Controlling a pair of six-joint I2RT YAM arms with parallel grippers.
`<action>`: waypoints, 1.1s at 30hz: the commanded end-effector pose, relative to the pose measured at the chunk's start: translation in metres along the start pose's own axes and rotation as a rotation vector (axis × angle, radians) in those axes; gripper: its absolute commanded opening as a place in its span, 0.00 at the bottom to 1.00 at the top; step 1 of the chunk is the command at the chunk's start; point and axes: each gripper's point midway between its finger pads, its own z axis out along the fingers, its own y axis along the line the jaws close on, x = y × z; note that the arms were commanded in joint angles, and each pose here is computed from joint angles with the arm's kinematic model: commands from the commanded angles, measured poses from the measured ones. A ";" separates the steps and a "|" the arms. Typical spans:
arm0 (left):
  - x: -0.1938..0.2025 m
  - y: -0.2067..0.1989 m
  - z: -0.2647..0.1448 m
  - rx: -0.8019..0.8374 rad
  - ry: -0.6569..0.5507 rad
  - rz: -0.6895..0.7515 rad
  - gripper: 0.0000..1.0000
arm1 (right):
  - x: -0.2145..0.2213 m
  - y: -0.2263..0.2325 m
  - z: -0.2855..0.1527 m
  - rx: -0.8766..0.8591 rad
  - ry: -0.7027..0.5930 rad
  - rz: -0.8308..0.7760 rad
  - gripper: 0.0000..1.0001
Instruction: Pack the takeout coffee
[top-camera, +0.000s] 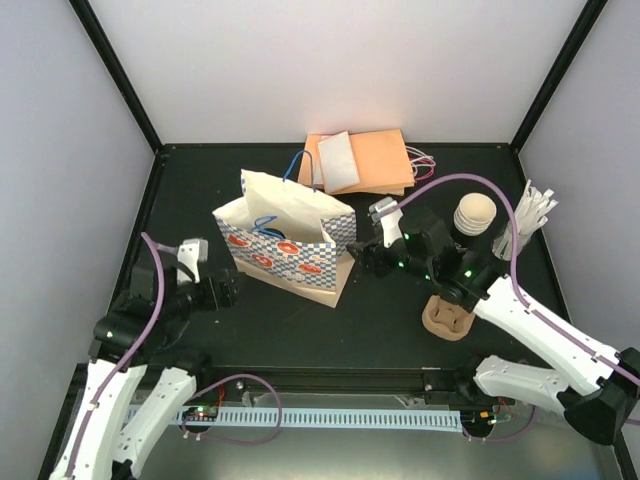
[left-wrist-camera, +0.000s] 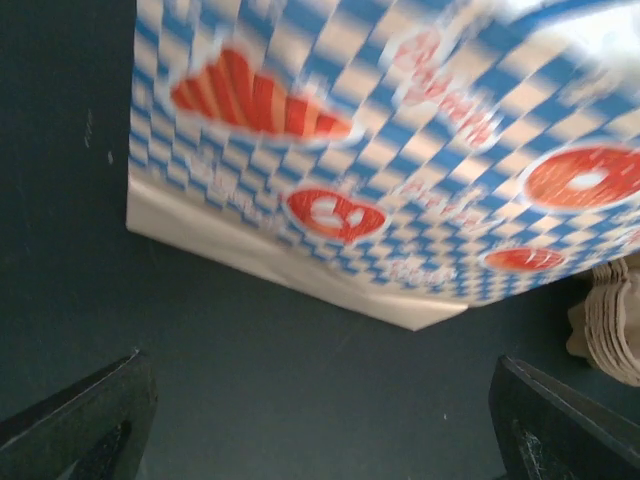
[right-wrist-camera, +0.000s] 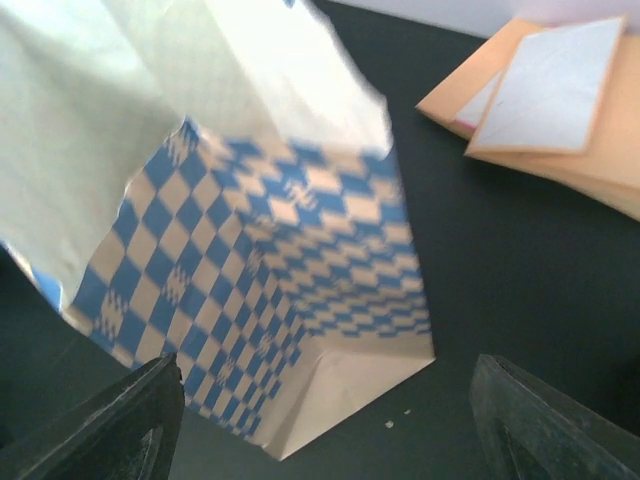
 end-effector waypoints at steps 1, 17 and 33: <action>0.030 -0.005 0.015 0.103 0.053 -0.158 0.93 | 0.011 0.020 0.005 -0.138 -0.031 0.057 0.81; 0.085 0.009 0.097 0.213 0.209 -0.308 0.48 | 0.113 0.023 0.058 -0.228 0.076 0.145 0.79; 0.087 0.025 0.158 0.194 0.178 -0.360 0.01 | 0.167 0.035 0.099 -0.251 0.128 0.231 0.74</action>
